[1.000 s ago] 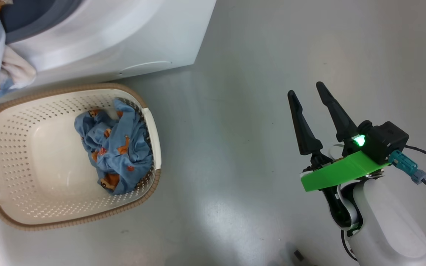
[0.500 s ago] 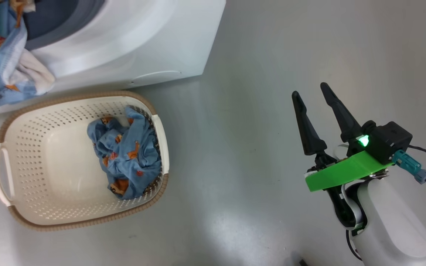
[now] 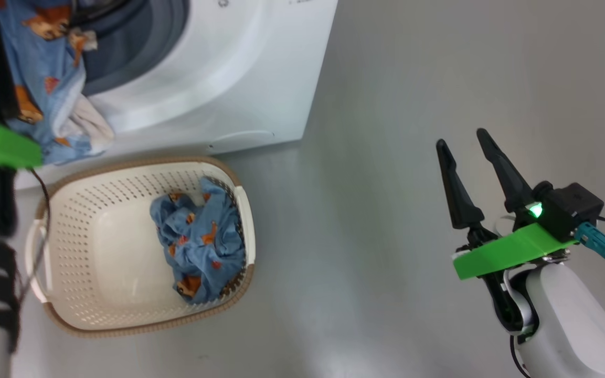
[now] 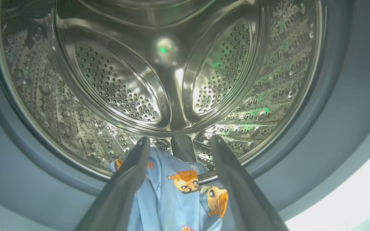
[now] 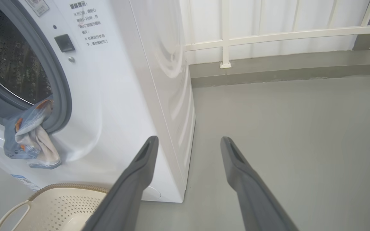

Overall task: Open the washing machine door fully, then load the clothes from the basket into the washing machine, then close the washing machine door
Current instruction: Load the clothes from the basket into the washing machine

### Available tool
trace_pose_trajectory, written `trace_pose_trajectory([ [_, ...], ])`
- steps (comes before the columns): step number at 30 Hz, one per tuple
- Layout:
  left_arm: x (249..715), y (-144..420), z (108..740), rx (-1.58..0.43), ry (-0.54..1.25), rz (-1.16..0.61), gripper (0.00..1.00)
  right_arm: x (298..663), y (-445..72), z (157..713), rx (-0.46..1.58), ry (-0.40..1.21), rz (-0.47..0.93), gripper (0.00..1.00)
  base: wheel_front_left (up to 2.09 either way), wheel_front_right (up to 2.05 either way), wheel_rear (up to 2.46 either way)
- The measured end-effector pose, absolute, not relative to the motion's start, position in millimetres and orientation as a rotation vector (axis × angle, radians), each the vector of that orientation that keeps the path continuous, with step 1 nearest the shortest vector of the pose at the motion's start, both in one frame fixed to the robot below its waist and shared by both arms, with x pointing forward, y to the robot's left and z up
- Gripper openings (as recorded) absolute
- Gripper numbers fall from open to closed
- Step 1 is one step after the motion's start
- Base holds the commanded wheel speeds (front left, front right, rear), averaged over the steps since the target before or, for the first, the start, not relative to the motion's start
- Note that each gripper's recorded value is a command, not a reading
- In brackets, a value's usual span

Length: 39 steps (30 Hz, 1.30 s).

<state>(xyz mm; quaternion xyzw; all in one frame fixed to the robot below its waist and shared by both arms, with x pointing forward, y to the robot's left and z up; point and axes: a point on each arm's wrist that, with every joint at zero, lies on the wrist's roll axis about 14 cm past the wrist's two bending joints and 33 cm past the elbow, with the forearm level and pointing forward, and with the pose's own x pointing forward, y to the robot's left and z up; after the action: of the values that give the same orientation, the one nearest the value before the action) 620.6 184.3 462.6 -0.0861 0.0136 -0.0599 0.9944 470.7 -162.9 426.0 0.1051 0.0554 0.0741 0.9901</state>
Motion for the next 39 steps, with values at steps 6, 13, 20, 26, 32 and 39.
trace_pose_trajectory([
  [6, 582.5, 187.7, 458.9, -0.170, 0.040, -0.103, 1.00, 461.7, -169.1, 438.8, 0.192, 0.091, 0.148, 1.00, 0.00, 0.00, 0.00],
  [13, 539.3, 198.0, 461.6, -0.163, 0.044, -0.075, 1.00, 447.3, -172.1, 452.5, 0.184, 0.070, 0.153, 1.00, 0.00, 0.00, 0.00],
  [20, 492.7, 205.6, 463.3, -0.146, 0.053, -0.055, 1.00, 426.5, -176.9, 463.3, 0.182, 0.057, 0.148, 1.00, 0.00, 0.00, 0.00],
  [26, 466.0, 212.6, 470.6, -0.133, 0.038, -0.039, 1.00, 411.8, -178.7, 468.8, 0.181, 0.049, 0.147, 1.00, 0.00, 0.00, 0.00],
  [32, 429.4, 221.9, 474.3, -0.132, 0.029, -0.011, 1.00, 395.3, -179.5, 475.5, 0.178, 0.037, 0.151, 1.00, 0.00, 0.00, 0.00],
  [39, 401.7, 233.7, 478.2, -0.141, 0.012, 0.035, 1.00, 386.4, -178.6, 479.1, 0.176, 0.029, 0.160, 1.00, 0.00, 0.00, 0.00],
])
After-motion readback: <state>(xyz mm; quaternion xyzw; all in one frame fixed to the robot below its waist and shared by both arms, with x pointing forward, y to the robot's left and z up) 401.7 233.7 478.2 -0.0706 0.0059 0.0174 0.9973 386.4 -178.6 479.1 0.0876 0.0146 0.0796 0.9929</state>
